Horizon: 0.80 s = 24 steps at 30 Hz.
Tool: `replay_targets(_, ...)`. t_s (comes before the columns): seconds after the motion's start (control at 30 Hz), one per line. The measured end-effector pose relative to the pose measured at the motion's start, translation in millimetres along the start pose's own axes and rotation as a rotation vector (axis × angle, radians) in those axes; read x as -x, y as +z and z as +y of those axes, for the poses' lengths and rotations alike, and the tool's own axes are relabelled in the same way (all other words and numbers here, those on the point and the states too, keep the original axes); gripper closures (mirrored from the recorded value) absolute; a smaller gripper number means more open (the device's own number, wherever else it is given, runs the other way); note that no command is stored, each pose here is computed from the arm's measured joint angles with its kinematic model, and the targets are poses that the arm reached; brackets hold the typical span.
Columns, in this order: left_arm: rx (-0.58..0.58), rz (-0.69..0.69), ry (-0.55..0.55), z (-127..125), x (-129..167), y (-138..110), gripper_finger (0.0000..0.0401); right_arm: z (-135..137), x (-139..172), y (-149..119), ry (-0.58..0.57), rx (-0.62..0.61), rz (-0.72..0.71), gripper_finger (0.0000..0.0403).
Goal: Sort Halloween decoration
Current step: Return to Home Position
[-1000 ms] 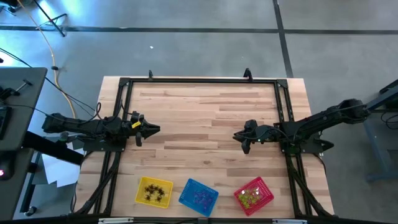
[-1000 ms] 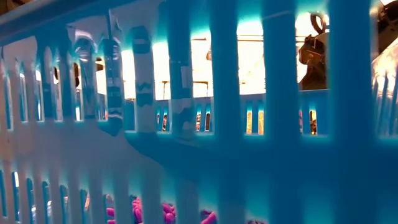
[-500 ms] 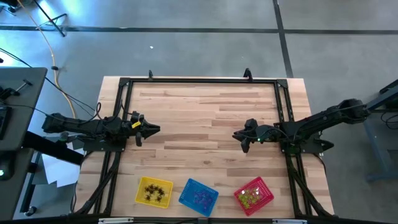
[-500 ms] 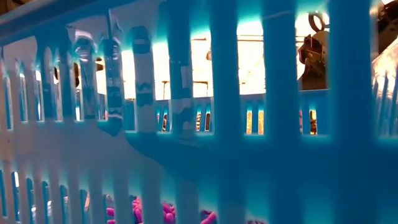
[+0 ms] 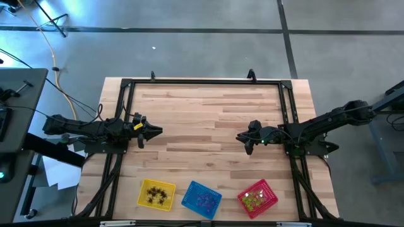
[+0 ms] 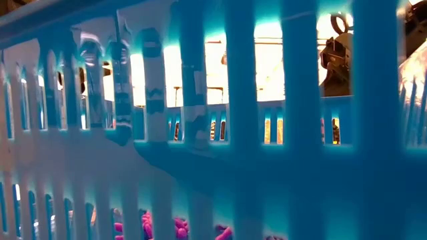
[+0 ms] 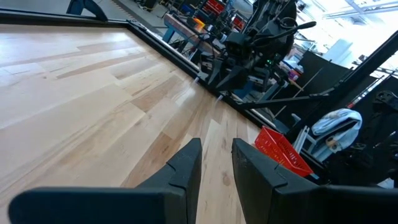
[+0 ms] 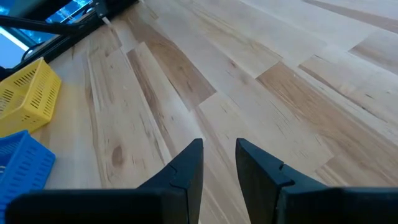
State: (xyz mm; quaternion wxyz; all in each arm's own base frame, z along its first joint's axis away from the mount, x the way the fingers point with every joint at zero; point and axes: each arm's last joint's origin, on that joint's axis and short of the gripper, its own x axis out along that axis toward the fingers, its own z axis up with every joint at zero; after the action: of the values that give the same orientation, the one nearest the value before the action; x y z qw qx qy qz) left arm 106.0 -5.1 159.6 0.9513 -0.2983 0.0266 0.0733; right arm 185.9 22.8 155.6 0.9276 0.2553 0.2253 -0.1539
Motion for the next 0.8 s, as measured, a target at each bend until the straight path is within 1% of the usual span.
replay_targets(0.8, 0.000, 0.000, 0.000, 0.0, 0.0, 0.0, 0.0323, -0.8, 0.0, -1.5, -0.002, 0.005, 0.020, 0.0311)
